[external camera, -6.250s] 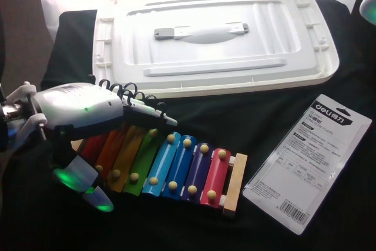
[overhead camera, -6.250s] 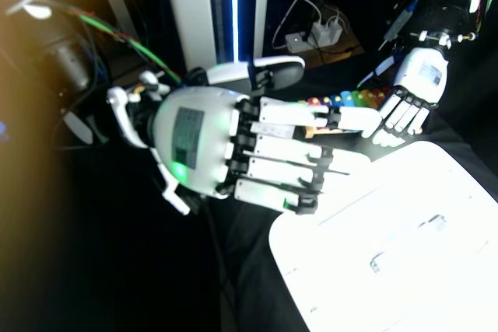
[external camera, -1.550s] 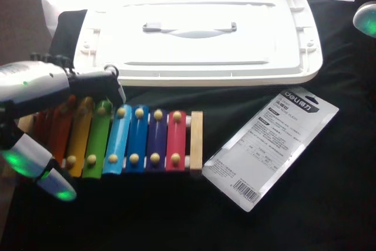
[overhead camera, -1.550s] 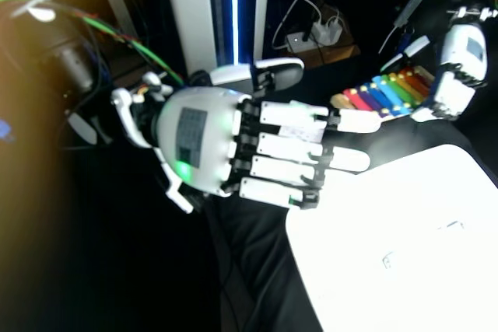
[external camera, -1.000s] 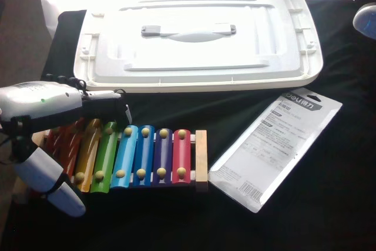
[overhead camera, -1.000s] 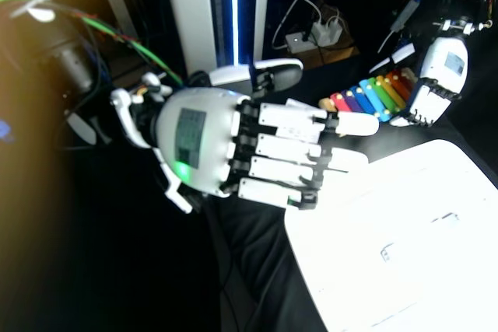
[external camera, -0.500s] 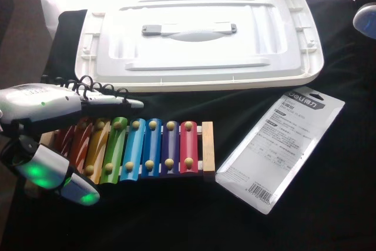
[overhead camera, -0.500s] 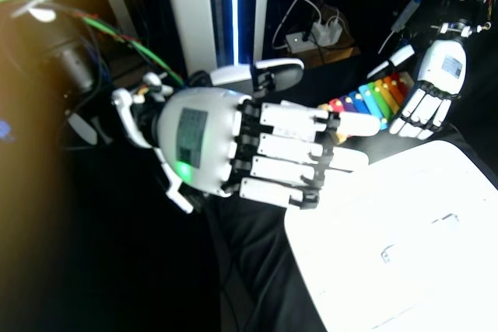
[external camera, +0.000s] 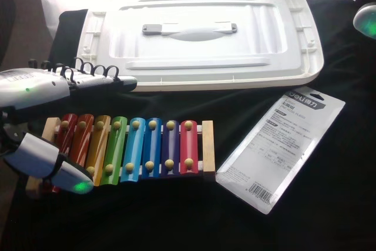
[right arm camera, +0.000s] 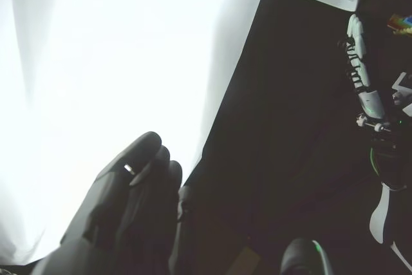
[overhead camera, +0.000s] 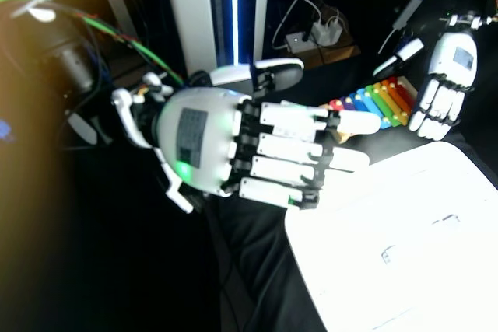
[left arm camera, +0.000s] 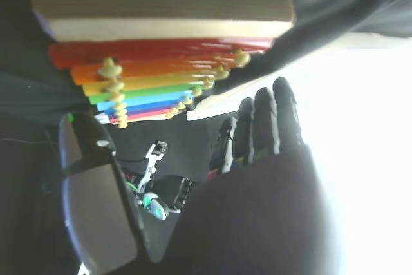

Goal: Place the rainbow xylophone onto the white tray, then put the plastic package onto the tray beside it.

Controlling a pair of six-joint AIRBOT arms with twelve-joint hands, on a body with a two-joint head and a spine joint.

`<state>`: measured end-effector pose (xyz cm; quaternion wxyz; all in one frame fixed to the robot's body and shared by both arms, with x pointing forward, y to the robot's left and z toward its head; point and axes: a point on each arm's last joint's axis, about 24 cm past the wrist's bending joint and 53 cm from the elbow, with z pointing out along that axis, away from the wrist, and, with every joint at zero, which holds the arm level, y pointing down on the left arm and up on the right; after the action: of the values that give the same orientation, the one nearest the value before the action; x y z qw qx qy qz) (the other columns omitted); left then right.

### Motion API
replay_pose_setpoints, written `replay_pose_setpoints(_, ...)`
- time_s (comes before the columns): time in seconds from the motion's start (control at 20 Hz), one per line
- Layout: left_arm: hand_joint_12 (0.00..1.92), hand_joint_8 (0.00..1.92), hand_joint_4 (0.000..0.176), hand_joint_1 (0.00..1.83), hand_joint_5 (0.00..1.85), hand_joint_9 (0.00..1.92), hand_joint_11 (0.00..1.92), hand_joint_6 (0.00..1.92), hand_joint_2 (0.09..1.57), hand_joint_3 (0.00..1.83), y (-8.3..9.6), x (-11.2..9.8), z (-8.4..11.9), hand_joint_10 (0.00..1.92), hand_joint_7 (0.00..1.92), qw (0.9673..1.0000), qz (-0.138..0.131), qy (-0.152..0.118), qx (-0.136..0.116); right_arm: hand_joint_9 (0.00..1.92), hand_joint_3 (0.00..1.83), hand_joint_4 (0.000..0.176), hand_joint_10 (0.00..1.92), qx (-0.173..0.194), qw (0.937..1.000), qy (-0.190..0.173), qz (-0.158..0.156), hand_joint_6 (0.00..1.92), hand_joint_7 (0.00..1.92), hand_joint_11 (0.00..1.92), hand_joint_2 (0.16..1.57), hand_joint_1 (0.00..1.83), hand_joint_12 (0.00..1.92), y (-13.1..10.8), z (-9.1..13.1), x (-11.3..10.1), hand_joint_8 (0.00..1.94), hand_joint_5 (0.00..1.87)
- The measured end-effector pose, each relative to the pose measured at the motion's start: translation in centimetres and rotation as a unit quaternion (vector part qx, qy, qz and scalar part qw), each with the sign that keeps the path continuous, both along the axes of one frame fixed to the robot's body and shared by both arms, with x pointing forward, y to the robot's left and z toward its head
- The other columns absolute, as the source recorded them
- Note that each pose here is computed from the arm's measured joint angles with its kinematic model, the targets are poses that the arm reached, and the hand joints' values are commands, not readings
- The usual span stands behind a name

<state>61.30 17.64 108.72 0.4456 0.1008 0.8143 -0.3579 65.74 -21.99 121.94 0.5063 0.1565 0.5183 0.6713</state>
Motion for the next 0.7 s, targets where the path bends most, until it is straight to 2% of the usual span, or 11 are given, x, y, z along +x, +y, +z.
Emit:
replay_pose_setpoints(0.05,0.28,0.00,0.112,0.76,0.00,0.10,0.00,0.00,0.83,0.01,-0.3,-0.2,0.1,0.00,0.11,1.0000,0.000,0.001,-0.006,0.41,0.00,0.069,0.00,0.000,1.0000,0.000,0.000,0.00,0.40,0.06,0.91,0.52,1.13,0.0,0.0,0.0,0.00,0.26)
replay_pose_setpoints(0.15,0.28,0.00,0.106,0.75,0.00,0.11,0.00,0.00,0.83,0.01,-0.9,-0.5,0.4,0.01,0.11,0.9999,-0.010,-0.003,-0.010,0.40,0.00,0.069,0.00,0.000,1.0000,0.000,0.000,0.00,0.38,0.05,0.91,0.52,1.14,0.0,0.0,0.0,0.00,0.26)
replay_pose_setpoints(0.2,0.35,0.00,0.094,0.78,0.02,0.14,0.00,0.00,0.85,0.00,-1.3,-0.7,0.6,0.00,0.13,0.9998,-0.016,-0.006,-0.013,0.42,0.00,0.084,0.00,0.000,1.0000,0.000,0.000,0.00,0.40,0.08,0.90,0.50,1.14,0.0,0.0,0.0,0.00,0.27)
replay_pose_setpoints(0.3,0.39,0.00,0.100,0.77,0.02,0.15,0.00,0.00,0.85,0.00,-1.8,-1.1,0.7,0.00,0.14,0.9995,-0.025,-0.008,-0.016,0.42,0.00,0.087,0.00,0.000,1.0000,0.000,0.000,0.00,0.40,0.09,0.90,0.51,1.13,0.0,0.0,0.0,0.00,0.28)
replay_pose_setpoints(0.35,0.41,0.00,0.111,0.78,0.02,0.15,0.00,0.00,0.85,0.00,-2.0,-1.3,0.7,0.00,0.14,0.9994,-0.030,-0.008,-0.015,0.42,0.00,0.090,0.01,0.000,1.0000,0.000,0.000,0.00,0.41,0.09,0.89,0.50,1.13,0.0,0.0,0.0,0.00,0.28)
replay_pose_setpoints(0.5,0.48,0.00,0.108,0.73,0.03,0.17,0.00,0.00,0.83,0.00,-2.4,-1.4,1.0,0.00,0.15,0.9991,-0.038,-0.012,-0.017,0.41,0.00,0.089,0.00,0.000,1.0000,0.000,0.000,0.00,0.40,0.11,0.90,0.50,1.14,0.0,0.0,0.0,0.00,0.27)
replay_pose_setpoints(0.55,0.46,0.00,0.123,0.68,0.00,0.14,0.00,0.00,0.84,0.00,-2.6,-1.5,1.2,0.00,0.12,0.9989,-0.041,-0.013,-0.020,0.40,0.01,0.084,0.00,0.001,1.0000,0.001,0.000,0.00,0.40,0.10,0.93,0.51,1.14,0.1,-0.1,0.0,0.00,0.26)
replay_pose_setpoints(0.6,0.43,0.00,0.130,0.65,0.00,0.13,0.00,0.00,0.84,0.00,-3.0,-1.6,1.2,0.00,0.10,0.9986,-0.045,-0.014,-0.022,0.40,0.01,0.077,0.00,0.002,1.0000,0.001,0.001,0.00,0.39,0.09,0.94,0.51,1.14,0.1,-0.1,0.0,0.00,0.26)
replay_pose_setpoints(0.65,0.43,0.00,0.130,0.65,0.00,0.13,0.00,0.00,0.84,0.00,-3.2,-1.7,1.1,0.00,0.10,0.9985,-0.048,-0.012,-0.023,0.40,0.01,0.077,0.00,0.001,1.0000,0.002,0.001,0.00,0.39,0.09,0.94,0.51,1.14,0.2,-0.2,0.0,0.00,0.26)
replay_pose_setpoints(0.7,0.44,0.00,0.098,0.67,0.00,0.13,0.01,0.00,0.83,0.00,-3.6,-2.0,0.8,0.00,0.11,0.9982,-0.055,-0.009,-0.022,0.40,0.00,0.077,0.00,0.001,1.0000,0.002,0.002,0.00,0.38,0.08,0.95,0.51,1.16,0.2,-0.2,0.0,0.00,0.25)
